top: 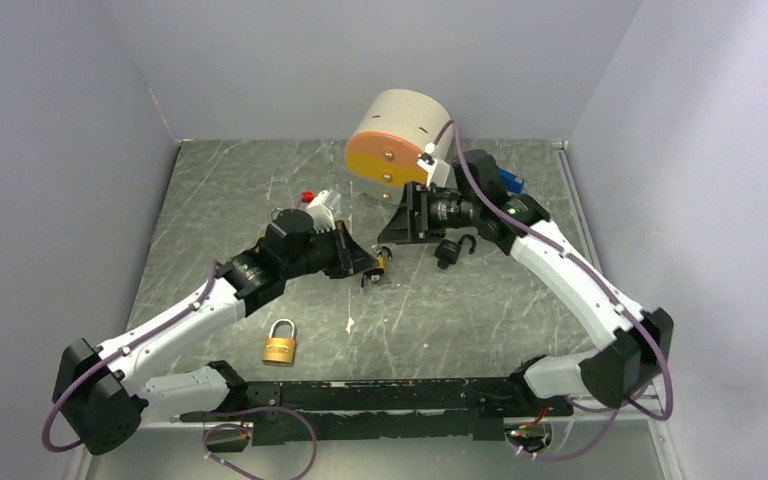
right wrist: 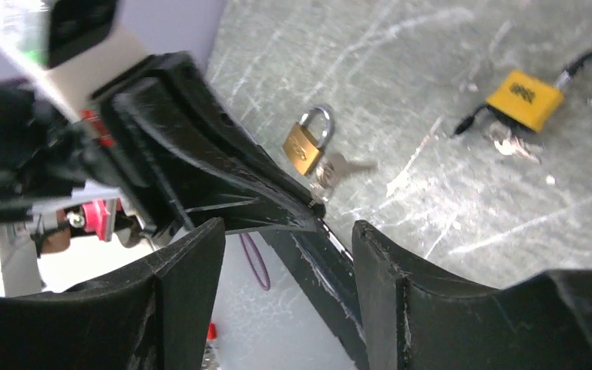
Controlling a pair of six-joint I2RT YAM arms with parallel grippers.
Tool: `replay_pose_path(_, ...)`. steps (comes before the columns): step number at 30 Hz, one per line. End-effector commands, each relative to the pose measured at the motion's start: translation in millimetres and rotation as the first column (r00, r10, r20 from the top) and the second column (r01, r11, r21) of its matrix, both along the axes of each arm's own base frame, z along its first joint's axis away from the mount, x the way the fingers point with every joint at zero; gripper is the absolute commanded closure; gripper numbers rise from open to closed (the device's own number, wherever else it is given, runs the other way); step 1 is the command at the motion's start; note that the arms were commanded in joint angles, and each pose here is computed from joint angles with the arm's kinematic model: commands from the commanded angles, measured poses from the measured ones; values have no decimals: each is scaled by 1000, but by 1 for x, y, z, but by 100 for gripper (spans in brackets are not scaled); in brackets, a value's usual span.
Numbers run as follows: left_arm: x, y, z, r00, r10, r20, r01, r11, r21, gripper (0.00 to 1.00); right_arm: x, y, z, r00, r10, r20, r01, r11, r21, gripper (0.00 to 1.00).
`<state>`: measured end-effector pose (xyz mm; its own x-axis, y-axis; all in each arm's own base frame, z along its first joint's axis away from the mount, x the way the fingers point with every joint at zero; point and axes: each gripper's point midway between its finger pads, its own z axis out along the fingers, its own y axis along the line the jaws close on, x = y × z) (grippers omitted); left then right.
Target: Unlock with the key
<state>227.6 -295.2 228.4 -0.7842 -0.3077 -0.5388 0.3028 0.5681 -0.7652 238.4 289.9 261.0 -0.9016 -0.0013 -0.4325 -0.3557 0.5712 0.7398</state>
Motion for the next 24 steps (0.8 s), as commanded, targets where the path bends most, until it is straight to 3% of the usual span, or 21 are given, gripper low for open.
replay_pose_path(1, -45, -3, 14, 951, -307, 23, 304, 948, 90, 97, -21, 2, 58, 940, 144, 309, -195, 970, 143, 35)
replay_pose_path(7, -81, 7, 16, 855, -508, -107, 519, 834, 190, 97, -44, 6, 55, 897, 228, 379, -324, 922, 210, 32)
replay_pose_path(13, -91, 11, 23, 804, -580, -128, 593, 769, 238, 97, -65, 9, 42, 854, 285, 436, -419, 873, 249, 37)
replay_pose_path(17, -97, 10, 25, 777, -617, -125, 627, 741, 240, 98, -77, 11, 34, 836, 348, 425, -480, 839, 257, 46)
replay_pose_path(24, -106, 7, 27, 735, -662, -143, 677, 708, 202, 97, -97, 16, 25, 773, 449, 448, -581, 785, 215, 72)
